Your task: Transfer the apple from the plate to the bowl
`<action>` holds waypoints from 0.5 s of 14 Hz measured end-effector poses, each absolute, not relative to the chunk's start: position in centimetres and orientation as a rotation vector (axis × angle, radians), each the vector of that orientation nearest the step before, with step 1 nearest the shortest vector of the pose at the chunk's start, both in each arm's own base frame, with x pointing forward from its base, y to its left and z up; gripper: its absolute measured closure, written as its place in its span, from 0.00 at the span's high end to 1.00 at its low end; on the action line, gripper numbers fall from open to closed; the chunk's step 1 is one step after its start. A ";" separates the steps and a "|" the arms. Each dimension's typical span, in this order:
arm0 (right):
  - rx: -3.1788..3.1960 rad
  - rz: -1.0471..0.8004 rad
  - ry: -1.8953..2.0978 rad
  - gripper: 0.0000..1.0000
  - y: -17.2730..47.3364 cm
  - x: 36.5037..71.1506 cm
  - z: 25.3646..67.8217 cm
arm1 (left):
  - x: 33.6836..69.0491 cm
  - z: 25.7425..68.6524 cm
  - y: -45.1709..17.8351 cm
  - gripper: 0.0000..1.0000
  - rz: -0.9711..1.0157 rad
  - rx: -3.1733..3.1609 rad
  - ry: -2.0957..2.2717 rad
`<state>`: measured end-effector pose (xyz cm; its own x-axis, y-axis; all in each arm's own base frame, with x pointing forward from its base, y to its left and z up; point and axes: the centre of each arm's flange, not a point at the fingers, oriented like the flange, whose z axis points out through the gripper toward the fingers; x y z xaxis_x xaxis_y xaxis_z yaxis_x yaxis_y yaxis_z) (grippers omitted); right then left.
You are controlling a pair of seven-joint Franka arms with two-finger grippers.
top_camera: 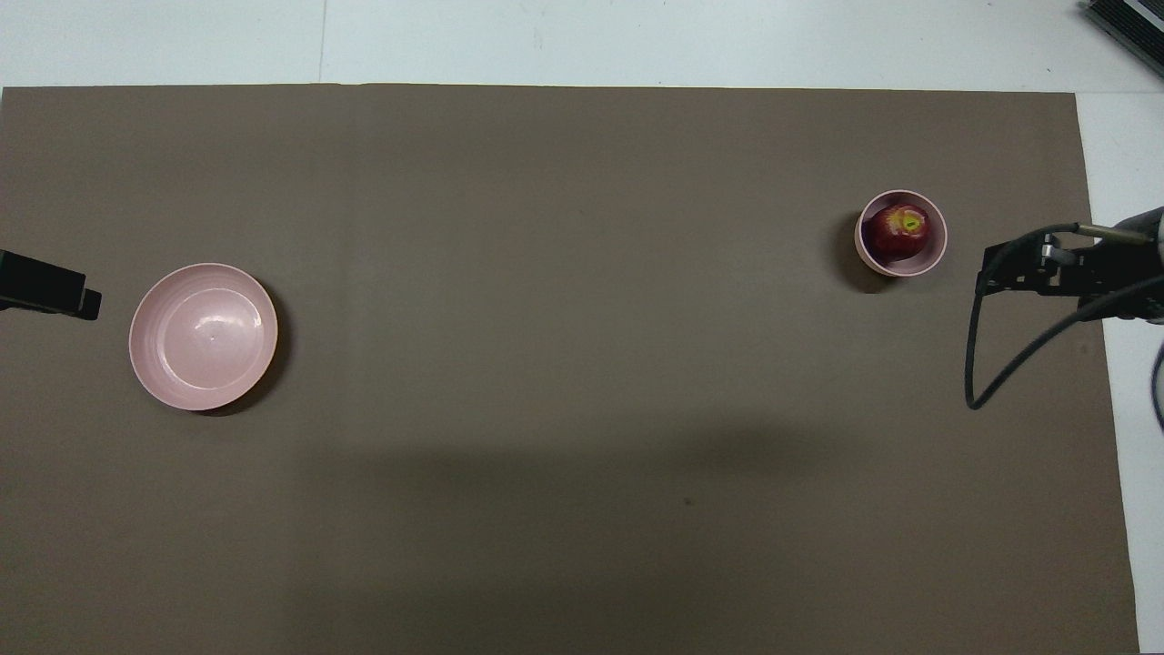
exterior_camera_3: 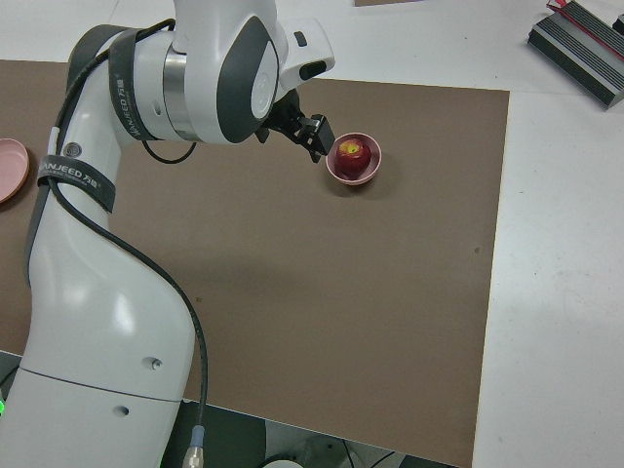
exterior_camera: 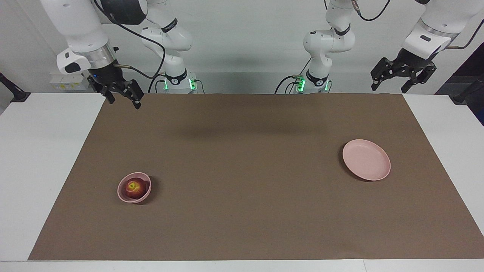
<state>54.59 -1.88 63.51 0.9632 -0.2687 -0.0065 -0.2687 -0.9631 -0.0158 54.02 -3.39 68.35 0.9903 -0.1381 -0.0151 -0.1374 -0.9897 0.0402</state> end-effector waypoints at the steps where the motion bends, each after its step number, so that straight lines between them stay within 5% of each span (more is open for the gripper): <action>1: -3.100 0.014 0.397 1.00 -2.1 54.4 64.0 | 54.0 68.4 -3.4 1.00 -0.028 3.095 -0.214; 7: -3.099 0.017 0.351 1.00 -2.0 54.3 64.1 | 54.0 68.4 -3.4 1.00 -0.028 3.095 -0.214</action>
